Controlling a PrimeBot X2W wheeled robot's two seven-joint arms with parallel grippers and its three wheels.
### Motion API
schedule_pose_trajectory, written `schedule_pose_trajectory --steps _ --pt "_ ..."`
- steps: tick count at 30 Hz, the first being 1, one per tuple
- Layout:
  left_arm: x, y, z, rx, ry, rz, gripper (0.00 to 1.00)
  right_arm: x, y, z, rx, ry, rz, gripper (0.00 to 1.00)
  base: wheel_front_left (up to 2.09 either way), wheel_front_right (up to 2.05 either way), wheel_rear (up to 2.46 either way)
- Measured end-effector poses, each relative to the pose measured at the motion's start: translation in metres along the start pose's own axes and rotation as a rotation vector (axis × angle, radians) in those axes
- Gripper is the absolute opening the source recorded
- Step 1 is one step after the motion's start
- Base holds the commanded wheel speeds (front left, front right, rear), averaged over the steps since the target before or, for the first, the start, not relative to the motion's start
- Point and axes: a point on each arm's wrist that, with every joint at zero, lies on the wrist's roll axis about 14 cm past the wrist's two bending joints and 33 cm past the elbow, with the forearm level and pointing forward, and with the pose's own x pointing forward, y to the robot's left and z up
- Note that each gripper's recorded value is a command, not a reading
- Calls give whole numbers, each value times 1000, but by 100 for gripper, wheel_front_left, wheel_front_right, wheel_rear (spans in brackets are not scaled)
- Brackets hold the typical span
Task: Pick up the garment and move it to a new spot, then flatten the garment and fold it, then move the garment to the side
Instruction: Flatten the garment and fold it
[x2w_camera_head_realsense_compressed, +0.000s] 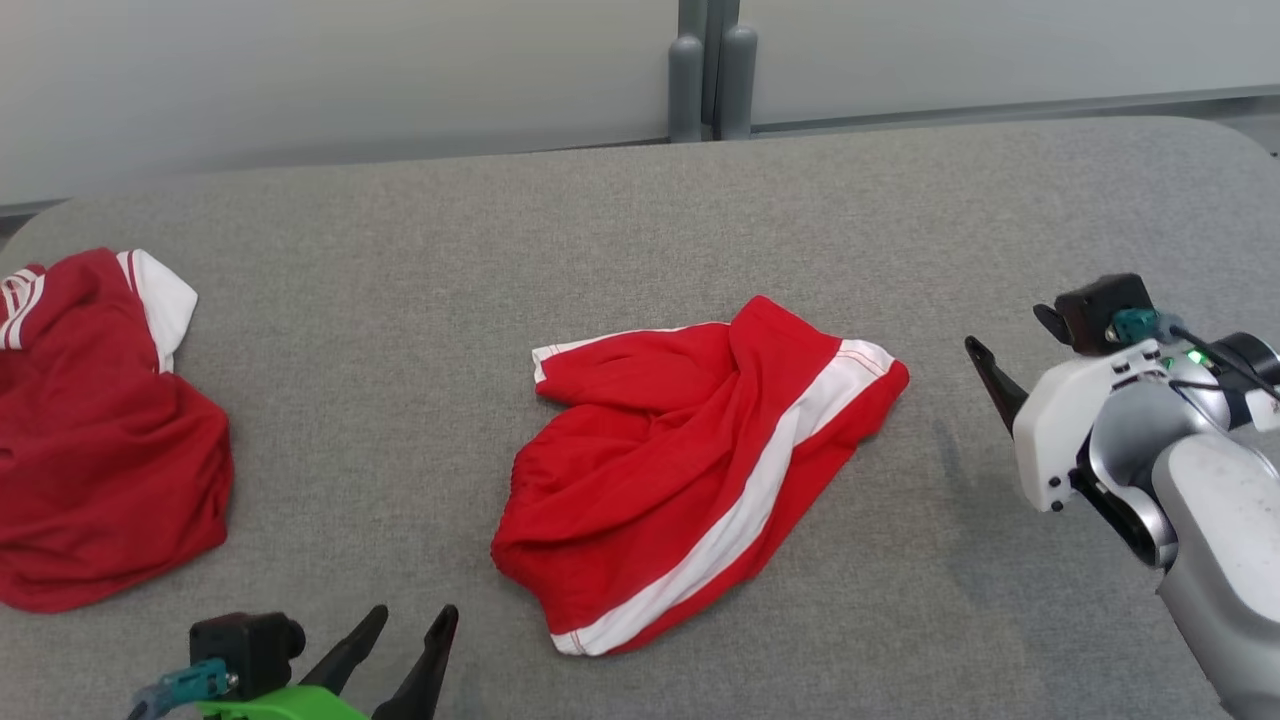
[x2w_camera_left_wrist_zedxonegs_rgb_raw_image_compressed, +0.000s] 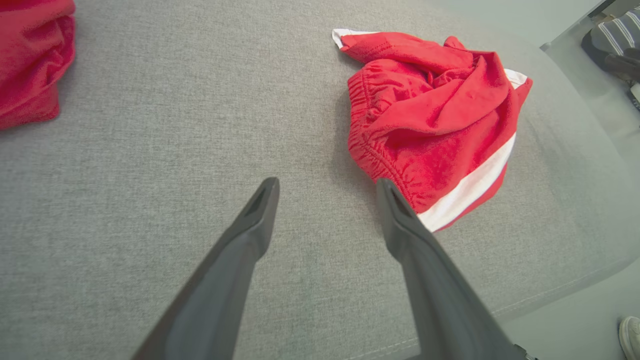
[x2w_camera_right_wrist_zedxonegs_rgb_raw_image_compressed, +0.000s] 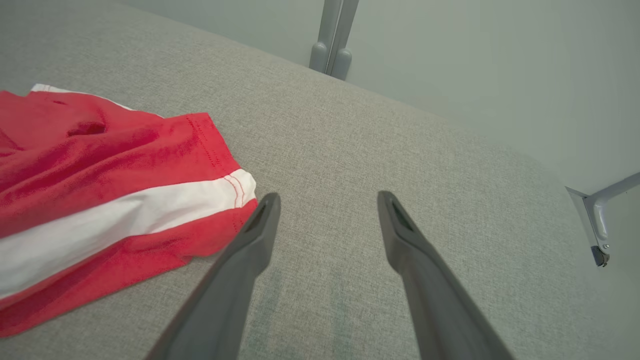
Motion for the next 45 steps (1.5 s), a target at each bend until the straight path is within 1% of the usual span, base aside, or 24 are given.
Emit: schedule_pose_trajectory --steps 3,7,9,13,16,22,23,25,27,30,33,36,38,42,45 --pt "7 -10 5 -31 45 -23 100 19 7 -6 -24 113 58 100 0 0 0" --pt "13 -24 -9 -66 154 -65 100 37 24 -19 -47 234 151 100 0 0 0" --pt "15 -28 -10 -71 181 -72 100 45 31 -25 -49 275 189 100 0 0 0" --pt "21 -28 -11 -76 206 -61 100 60 44 -28 -63 301 246 100 0 0 0" --pt "23 -29 -20 -92 247 -60 100 69 56 -35 -69 324 289 100 0 0 0" --pt "25 -35 -35 -123 302 -70 100 81 69 -46 -61 348 333 100 0 0 0" --pt "26 -38 -37 -129 308 -76 100 81 70 -49 -61 358 338 99 0 0 0" --pt "28 -46 -39 -151 312 -99 100 80 70 -53 -58 369 341 77 0 0 0" --pt "29 -55 -43 -173 327 -126 100 80 68 -54 -52 372 338 50 0 0 0" --pt "32 -62 -53 -212 360 -142 100 80 66 -55 -46 371 335 40 0 0 0" --pt "38 -62 -56 -195 367 -141 100 78 66 -60 -45 380 338 33 0 0 0" --pt "44 -63 -57 -188 362 -142 100 77 65 -60 -41 375 337 36 0 0 0" --pt "48 -62 -56 -175 356 -142 100 78 64 -58 -40 370 336 35 0 0 0" --pt "50 -65 -61 -181 372 -156 100 78 63 -60 -37 369 336 37 0 0 0" --pt "54 -63 -63 -181 374 -152 100 79 62 -62 -33 372 334 34 0 0 0"
